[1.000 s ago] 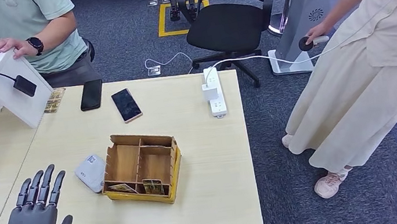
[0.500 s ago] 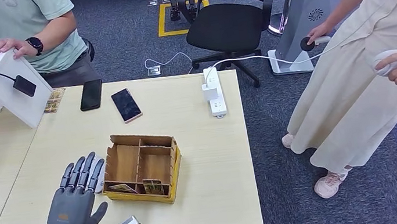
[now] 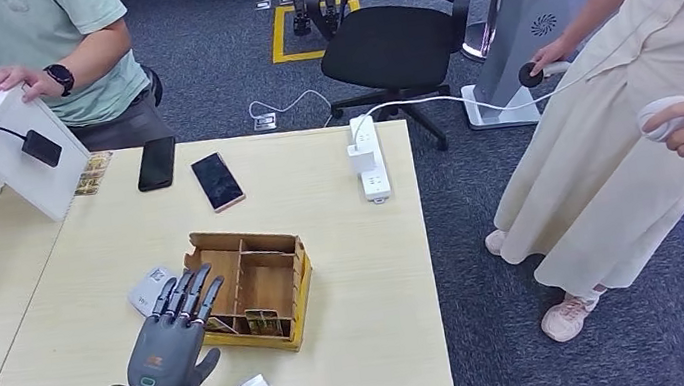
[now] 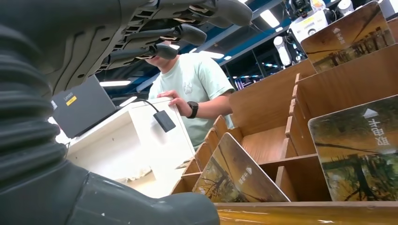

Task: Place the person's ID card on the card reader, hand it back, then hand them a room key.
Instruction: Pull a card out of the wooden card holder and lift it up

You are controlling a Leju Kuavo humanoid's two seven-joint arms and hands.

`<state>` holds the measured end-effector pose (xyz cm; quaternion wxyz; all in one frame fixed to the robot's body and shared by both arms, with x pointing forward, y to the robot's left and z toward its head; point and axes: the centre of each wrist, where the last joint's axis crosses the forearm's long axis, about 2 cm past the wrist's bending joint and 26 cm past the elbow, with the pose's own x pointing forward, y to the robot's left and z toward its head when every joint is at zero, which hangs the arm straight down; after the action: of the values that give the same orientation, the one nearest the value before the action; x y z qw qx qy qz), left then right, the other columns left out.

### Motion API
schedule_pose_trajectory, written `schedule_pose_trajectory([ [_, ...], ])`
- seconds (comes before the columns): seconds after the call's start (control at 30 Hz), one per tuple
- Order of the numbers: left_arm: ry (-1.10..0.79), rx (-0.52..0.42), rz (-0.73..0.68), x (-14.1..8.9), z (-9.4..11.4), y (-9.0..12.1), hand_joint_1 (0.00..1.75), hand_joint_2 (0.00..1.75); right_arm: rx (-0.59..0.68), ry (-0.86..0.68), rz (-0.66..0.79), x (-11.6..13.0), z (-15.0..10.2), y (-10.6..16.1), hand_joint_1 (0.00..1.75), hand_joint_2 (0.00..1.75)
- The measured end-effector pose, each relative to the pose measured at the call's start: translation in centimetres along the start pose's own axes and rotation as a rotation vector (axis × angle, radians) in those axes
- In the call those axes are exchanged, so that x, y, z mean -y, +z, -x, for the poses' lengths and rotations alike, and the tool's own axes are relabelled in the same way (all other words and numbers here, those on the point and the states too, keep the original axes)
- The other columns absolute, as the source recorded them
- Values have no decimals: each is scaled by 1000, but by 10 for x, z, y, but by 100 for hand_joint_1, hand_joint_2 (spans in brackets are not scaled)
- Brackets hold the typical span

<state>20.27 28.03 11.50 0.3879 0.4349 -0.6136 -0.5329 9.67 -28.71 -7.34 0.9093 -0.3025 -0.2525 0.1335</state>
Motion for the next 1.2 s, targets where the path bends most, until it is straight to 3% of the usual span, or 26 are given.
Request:
schedule_pose_trajectory([
  [1.2,-11,3,46,7,8,3,0,175,4,-28,-3,0,-8,-1,0,175],
])
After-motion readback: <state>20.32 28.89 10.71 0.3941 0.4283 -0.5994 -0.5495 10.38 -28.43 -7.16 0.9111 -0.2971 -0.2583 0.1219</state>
